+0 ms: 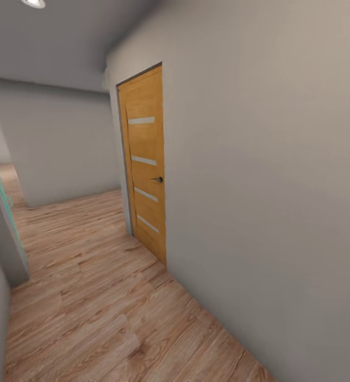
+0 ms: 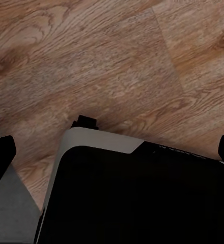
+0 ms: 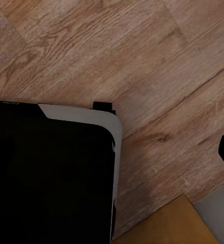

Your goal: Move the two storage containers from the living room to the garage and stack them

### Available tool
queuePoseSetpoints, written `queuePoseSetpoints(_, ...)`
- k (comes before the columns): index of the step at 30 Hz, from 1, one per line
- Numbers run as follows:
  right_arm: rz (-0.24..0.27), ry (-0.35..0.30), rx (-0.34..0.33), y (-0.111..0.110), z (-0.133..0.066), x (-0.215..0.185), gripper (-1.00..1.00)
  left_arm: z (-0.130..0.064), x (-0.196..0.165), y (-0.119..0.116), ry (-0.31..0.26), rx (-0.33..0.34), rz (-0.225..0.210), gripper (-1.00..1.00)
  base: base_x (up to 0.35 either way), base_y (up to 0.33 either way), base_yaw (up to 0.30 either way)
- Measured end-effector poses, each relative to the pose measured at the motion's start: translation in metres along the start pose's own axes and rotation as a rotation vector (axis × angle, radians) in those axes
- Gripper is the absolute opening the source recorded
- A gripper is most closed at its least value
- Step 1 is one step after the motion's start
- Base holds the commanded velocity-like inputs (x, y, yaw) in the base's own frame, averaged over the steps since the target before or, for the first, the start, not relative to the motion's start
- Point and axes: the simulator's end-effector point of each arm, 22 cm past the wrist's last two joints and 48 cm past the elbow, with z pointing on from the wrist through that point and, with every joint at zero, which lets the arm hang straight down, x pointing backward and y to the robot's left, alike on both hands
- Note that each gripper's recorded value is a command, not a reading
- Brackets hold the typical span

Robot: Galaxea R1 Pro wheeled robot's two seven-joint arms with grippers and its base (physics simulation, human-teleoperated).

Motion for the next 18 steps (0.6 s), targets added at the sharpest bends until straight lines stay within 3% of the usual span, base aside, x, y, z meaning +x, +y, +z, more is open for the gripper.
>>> queuePoseSetpoints(11,0.0,-0.001,0.0,0.0003,0.0,-0.0002,1.0,0.0,0.0005,-0.0011,0.001,0.001,0.0,1.0,0.004,0.0,0.272)
queuePoseSetpoints(18,0.0,-0.001,-0.001,0.0005,-0.0002,0.0,1.0,-0.0002,0.0006,-0.0005,0.001,0.001,-0.001,1.0,0.215,0.0,0.27)
